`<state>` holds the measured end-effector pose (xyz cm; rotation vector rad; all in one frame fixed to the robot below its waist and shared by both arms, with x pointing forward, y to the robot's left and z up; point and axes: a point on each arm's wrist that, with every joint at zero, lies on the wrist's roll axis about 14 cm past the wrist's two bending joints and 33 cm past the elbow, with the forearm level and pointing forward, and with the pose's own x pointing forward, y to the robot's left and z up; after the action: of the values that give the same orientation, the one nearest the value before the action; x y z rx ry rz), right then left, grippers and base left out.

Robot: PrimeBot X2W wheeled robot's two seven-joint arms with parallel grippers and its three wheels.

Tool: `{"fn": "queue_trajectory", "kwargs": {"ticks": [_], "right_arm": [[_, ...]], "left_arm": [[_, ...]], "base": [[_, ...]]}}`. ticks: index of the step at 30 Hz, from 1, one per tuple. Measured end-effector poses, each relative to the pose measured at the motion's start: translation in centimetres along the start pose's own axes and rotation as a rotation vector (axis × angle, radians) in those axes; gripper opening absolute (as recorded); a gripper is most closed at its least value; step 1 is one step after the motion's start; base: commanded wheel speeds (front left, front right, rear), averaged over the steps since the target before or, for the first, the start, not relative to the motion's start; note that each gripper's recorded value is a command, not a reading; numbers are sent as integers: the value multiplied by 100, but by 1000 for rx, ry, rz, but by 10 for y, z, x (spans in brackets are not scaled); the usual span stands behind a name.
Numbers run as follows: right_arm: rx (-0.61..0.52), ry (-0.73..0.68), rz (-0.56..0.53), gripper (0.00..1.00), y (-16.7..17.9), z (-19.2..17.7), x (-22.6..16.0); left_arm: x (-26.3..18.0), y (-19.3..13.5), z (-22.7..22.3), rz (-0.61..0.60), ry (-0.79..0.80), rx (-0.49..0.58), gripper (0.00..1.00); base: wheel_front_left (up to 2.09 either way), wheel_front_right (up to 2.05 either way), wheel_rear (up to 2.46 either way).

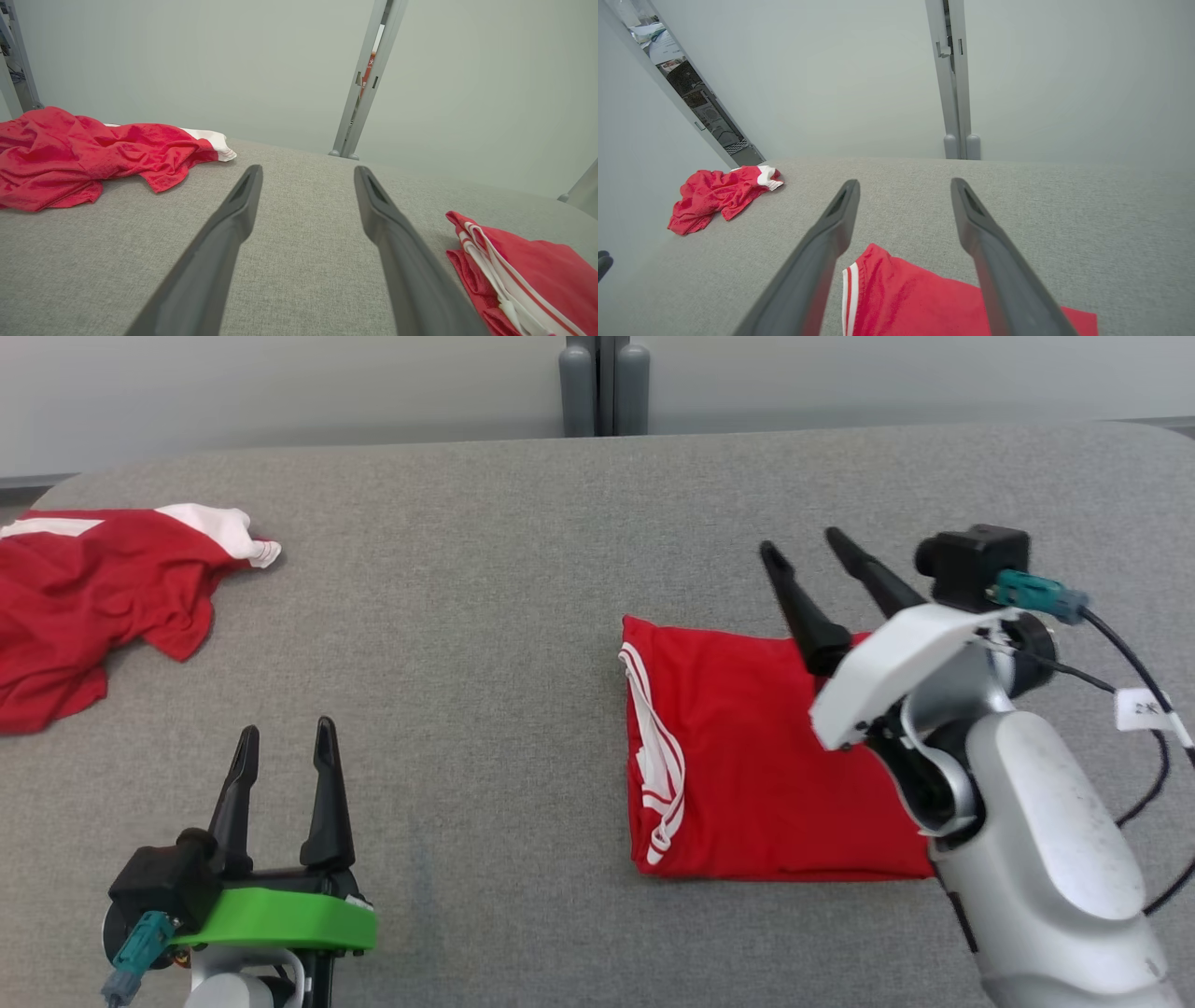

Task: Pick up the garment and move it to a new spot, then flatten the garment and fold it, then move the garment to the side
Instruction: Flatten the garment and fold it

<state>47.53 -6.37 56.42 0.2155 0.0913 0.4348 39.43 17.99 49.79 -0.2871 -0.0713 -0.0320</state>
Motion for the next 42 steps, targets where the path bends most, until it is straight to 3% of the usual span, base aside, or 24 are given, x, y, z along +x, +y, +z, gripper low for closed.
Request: {"fn": "queue_trajectory", "kwargs": {"ticks": [4, 8, 19, 20, 21, 22, 23, 24, 25, 34, 42], "right_arm": [[-94, -73, -143, 100, -49, 11, -31], [-156, -92, -227, 100, -75, 3, -62], [-152, -41, -318, 100, -94, -41, -110], [-149, -29, -313, 97, -92, -45, -110], [-146, -15, -307, 78, -89, -51, -109], [-141, -2, -298, 70, -85, -58, -107], [-136, 9, -288, 42, -81, -63, -106], [-132, 24, -277, 32, -77, -70, -103], [-126, 38, -264, 0, -73, -77, -101], [-90, 176, -96, 0, -19, -135, -67], [-76, 296, 150, 0, 50, -177, -40]], "left_arm": [[-4, -6, -1, -15, 5, -4, 100], [-6, -12, 0, -33, 3, -7, 100], [-9, -27, 2, -77, -4, -9, 100], [-9, -29, 3, -82, -4, -10, 100], [-9, -30, 2, -85, -3, -10, 100], [-9, -31, 2, -88, -2, -10, 100], [-10, -31, 2, -88, -1, -10, 100], [-10, -31, 1, -86, 1, -10, 100], [-10, -29, 0, -82, 3, -10, 100], [-7, -21, -6, -60, 19, 2, 100], [0, -10, -11, -32, 33, 12, 100]], "base": [[0, 0, 0], [0, 0, 0], [0, 0, 0], [0, 0, 0], [0, 0, 0], [0, 0, 0], [0, 0, 0], [0, 0, 0], [0, 0, 0], [0, 0, 0], [0, 0, 0]]}}
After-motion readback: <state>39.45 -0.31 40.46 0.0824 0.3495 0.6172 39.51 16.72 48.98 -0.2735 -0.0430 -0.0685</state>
